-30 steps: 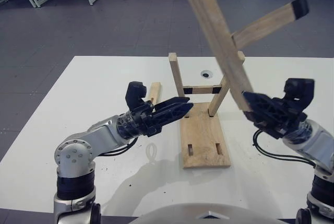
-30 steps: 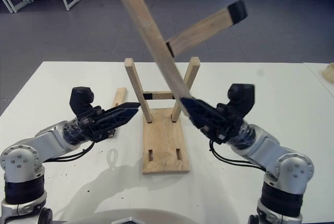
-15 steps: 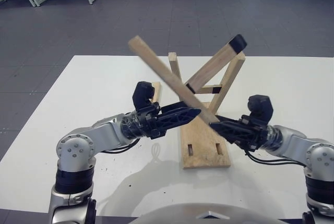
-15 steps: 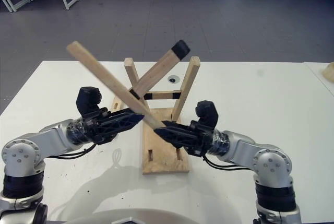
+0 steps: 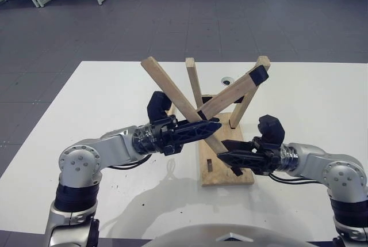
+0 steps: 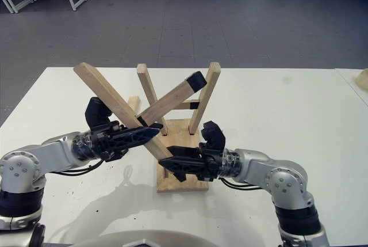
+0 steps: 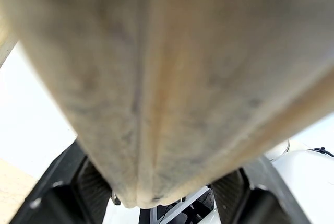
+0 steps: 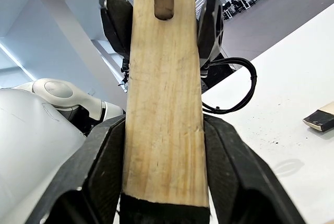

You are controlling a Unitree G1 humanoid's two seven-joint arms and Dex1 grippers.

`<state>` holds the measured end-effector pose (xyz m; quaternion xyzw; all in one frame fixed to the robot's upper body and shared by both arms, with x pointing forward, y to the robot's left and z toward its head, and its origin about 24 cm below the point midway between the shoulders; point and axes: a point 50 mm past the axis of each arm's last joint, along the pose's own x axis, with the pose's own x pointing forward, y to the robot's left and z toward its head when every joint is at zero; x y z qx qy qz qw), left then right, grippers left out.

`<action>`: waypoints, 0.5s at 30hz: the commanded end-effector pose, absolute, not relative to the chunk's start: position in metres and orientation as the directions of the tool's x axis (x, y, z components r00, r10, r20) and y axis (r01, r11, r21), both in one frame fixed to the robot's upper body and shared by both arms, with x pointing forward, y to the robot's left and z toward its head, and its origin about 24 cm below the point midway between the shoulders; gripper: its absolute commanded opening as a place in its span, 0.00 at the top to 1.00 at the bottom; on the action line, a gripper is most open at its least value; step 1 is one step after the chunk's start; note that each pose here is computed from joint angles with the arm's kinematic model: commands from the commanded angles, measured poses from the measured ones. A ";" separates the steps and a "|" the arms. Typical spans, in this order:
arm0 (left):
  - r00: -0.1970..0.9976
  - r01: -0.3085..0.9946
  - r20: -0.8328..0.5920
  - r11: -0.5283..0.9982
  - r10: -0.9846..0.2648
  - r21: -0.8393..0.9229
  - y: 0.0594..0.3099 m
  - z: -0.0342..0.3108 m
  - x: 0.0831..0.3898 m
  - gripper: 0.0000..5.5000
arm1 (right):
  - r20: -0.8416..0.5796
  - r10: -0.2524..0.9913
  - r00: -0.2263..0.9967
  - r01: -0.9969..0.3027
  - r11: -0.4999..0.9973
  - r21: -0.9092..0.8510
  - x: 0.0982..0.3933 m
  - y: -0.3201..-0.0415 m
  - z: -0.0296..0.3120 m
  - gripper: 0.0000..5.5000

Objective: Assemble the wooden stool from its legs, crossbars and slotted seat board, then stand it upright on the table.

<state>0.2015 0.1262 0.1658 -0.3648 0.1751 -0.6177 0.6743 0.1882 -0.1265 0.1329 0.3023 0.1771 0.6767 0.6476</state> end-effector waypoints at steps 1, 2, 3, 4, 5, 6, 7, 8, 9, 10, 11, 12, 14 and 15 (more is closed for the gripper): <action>0.158 0.688 0.310 -0.121 -0.937 -0.715 0.127 0.176 0.204 0.58 | 0.084 0.991 0.105 -0.788 0.032 0.614 0.200 -0.135 0.133 0.63; 0.173 0.688 0.325 -0.122 -0.930 -0.715 0.127 0.177 0.205 0.58 | 0.072 0.991 0.114 -0.780 0.045 0.624 0.201 -0.135 0.132 0.63; 0.184 0.689 0.330 -0.118 -0.926 -0.715 0.127 0.178 0.206 0.58 | 0.061 0.990 0.125 -0.777 0.059 0.627 0.202 -0.135 0.131 0.58; 0.195 0.691 0.327 -0.107 -0.925 -0.715 0.127 0.177 0.206 0.59 | 0.062 0.991 0.122 -0.770 0.055 0.636 0.202 -0.135 0.131 0.53; 0.211 0.697 0.321 -0.088 -0.923 -0.712 0.127 0.176 0.207 0.59 | 0.064 0.991 0.119 -0.769 0.051 0.637 0.201 -0.136 0.132 0.51; 0.232 0.708 0.317 -0.064 -0.920 -0.703 0.127 0.175 0.209 0.59 | 0.064 0.991 0.116 -0.767 0.048 0.640 0.201 -0.137 0.133 0.48; 0.296 0.716 0.297 0.005 -0.908 -0.698 0.128 0.172 0.215 0.59 | 0.061 0.992 0.115 -0.765 0.049 0.642 0.200 -0.140 0.134 0.44; 0.342 0.722 0.287 0.055 -0.895 -0.690 0.129 0.170 0.219 0.59 | 0.054 0.991 0.119 -0.764 0.056 0.643 0.199 -0.145 0.135 0.41; 0.385 0.729 0.283 0.101 -0.879 -0.677 0.131 0.169 0.223 0.61 | 0.039 0.991 0.130 -0.765 0.075 0.640 0.199 -0.152 0.135 0.36; 0.422 0.738 0.270 0.154 -0.865 -0.657 0.134 0.167 0.227 0.62 | 0.016 0.988 0.156 -0.763 0.111 0.636 0.200 -0.162 0.136 0.34; 0.459 0.740 0.259 0.204 -0.850 -0.641 0.138 0.167 0.230 0.62 | -0.021 0.978 0.208 -0.756 0.174 0.632 0.203 -0.175 0.135 0.30; 0.483 0.744 0.250 0.243 -0.839 -0.622 0.140 0.167 0.232 0.63 | -0.059 0.965 0.254 -0.745 0.235 0.624 0.205 -0.187 0.133 0.27; 0.497 0.769 0.202 0.320 -0.844 -0.553 0.141 0.165 0.231 0.63 | -0.204 0.883 0.422 -0.671 0.456 0.585 0.215 -0.208 0.114 0.20; 0.493 0.785 0.185 0.342 -0.850 -0.516 0.139 0.163 0.230 0.63 | -0.252 0.841 0.479 -0.629 0.529 0.570 0.218 -0.214 0.105 0.17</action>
